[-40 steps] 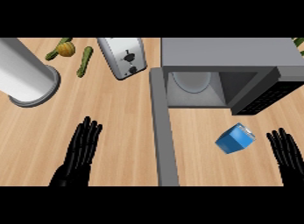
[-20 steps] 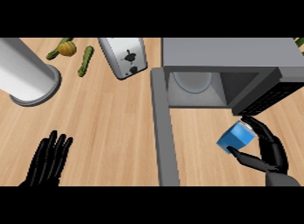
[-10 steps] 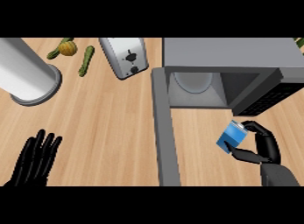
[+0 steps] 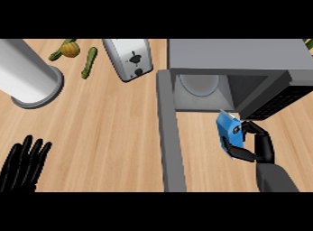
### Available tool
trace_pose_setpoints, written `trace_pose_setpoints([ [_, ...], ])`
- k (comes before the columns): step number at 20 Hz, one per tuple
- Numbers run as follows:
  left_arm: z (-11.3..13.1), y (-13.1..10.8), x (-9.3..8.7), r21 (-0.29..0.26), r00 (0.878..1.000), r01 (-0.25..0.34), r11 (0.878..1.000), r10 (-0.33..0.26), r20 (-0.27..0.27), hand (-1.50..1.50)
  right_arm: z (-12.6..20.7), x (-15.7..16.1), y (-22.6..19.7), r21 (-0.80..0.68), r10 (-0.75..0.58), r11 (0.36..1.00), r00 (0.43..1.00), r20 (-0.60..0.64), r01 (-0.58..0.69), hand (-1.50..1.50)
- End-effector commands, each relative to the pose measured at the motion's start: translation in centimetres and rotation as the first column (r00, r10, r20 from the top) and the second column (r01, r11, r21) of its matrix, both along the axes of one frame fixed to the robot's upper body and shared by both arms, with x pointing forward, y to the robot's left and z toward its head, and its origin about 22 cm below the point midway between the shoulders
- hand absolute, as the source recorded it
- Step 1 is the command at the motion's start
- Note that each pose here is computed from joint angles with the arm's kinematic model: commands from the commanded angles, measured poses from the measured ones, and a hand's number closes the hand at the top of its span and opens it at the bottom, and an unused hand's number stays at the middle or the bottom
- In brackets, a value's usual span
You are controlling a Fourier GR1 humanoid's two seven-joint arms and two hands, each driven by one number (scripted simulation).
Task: Pick up the milk, place it into the microwave and close the microwave
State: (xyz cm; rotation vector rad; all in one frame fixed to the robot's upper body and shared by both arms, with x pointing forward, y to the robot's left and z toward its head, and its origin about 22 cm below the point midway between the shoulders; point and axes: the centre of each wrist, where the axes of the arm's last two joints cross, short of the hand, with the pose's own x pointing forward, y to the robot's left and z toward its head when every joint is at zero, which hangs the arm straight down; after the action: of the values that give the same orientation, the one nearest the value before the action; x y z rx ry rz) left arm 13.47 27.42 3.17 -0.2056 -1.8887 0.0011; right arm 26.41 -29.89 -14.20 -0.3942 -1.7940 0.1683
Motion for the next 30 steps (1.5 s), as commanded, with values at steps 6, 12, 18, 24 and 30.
trace_pose_setpoints([
  [6,-0.9,1.1,-1.2,-0.015,1.0,-0.018,1.0,0.018,-0.018,-1.5,-0.7,-0.1,4.6,0.133,0.093,0.985,0.989,0.113,-0.108,1.5],
  [12,-1.0,1.6,-0.2,-0.01,1.0,-0.024,1.0,0.024,-0.003,-1.5,2.4,2.4,7.5,0.161,0.135,0.974,0.981,0.138,-0.157,1.5],
  [18,-2.0,1.6,-1.0,-0.022,0.999,-0.026,0.999,0.025,-0.034,-1.5,4.6,2.4,10.5,0.103,0.074,0.99,0.981,0.179,-0.094,1.5],
  [24,-1.5,2.6,0.8,-0.002,0.999,-0.033,0.999,0.033,-0.042,-1.5,7.1,5.1,11.2,0.044,0.023,0.999,0.988,0.154,-0.03,1.5],
  [30,-1.6,2.7,-0.6,-0.034,0.999,-0.034,0.999,0.032,-0.042,-1.5,10.9,7.7,11.3,0.016,-0.016,1.0,0.995,0.1,0.014,1.5],
])
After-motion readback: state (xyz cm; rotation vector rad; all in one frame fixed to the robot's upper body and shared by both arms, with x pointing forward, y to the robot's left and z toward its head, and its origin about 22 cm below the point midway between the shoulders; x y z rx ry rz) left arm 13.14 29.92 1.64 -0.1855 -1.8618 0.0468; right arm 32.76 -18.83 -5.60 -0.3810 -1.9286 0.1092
